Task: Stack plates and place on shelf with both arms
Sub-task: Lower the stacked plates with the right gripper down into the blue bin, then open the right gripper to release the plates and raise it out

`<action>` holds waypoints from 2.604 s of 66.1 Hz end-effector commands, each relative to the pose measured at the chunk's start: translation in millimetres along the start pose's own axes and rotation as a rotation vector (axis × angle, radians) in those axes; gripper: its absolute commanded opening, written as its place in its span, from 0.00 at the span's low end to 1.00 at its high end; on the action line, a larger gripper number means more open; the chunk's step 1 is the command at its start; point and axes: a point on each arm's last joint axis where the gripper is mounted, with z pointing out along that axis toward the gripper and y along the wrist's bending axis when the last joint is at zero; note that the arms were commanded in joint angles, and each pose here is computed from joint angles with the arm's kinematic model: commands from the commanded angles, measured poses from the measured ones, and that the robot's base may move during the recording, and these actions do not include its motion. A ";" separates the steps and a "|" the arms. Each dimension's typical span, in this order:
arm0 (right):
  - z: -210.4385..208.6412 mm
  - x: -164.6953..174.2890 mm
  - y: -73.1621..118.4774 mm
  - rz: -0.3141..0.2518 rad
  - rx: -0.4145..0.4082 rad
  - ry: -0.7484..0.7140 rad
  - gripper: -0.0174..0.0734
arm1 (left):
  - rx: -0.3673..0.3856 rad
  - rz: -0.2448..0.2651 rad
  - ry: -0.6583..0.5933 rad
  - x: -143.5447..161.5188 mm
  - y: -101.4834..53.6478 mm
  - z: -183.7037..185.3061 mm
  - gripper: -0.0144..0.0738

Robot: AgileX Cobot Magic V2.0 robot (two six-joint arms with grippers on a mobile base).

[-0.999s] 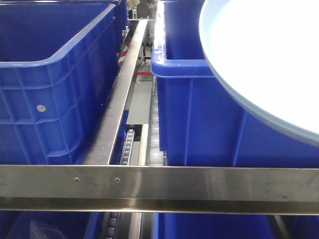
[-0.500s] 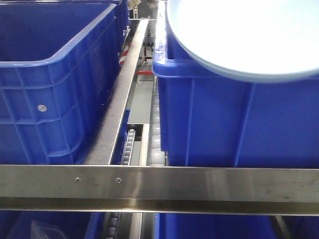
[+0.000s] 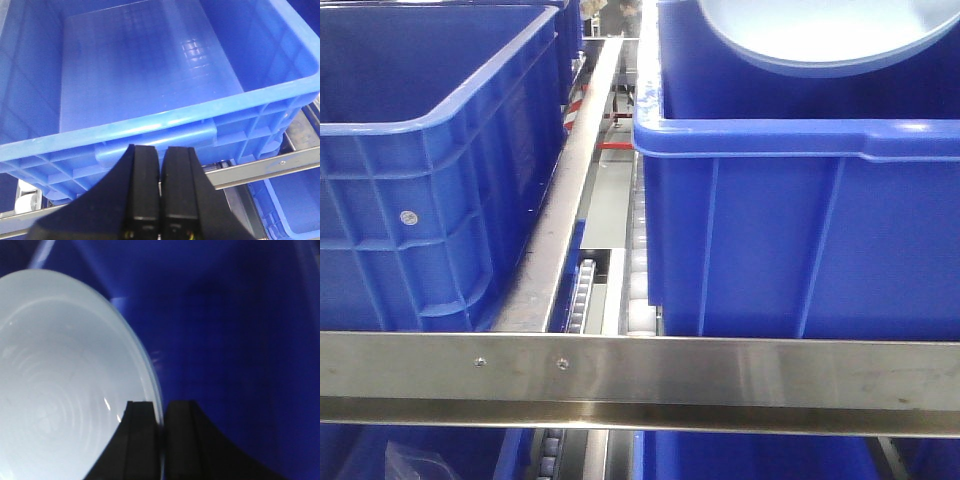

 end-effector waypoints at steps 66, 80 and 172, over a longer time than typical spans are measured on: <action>-89.4 52.4 -17.3 0.003 -0.002 -0.349 0.25 | 0.016 0.001 -0.091 -14.2 -0.4 -3.3 0.26; -91.1 68.7 -20.1 0.004 0.004 -0.311 0.25 | 0.016 0.001 -0.091 -14.2 -0.4 -3.3 0.26; -131.4 233.3 -50.5 0.000 -0.019 -0.500 0.25 | 0.016 0.001 -0.091 -14.2 -0.4 -3.3 0.26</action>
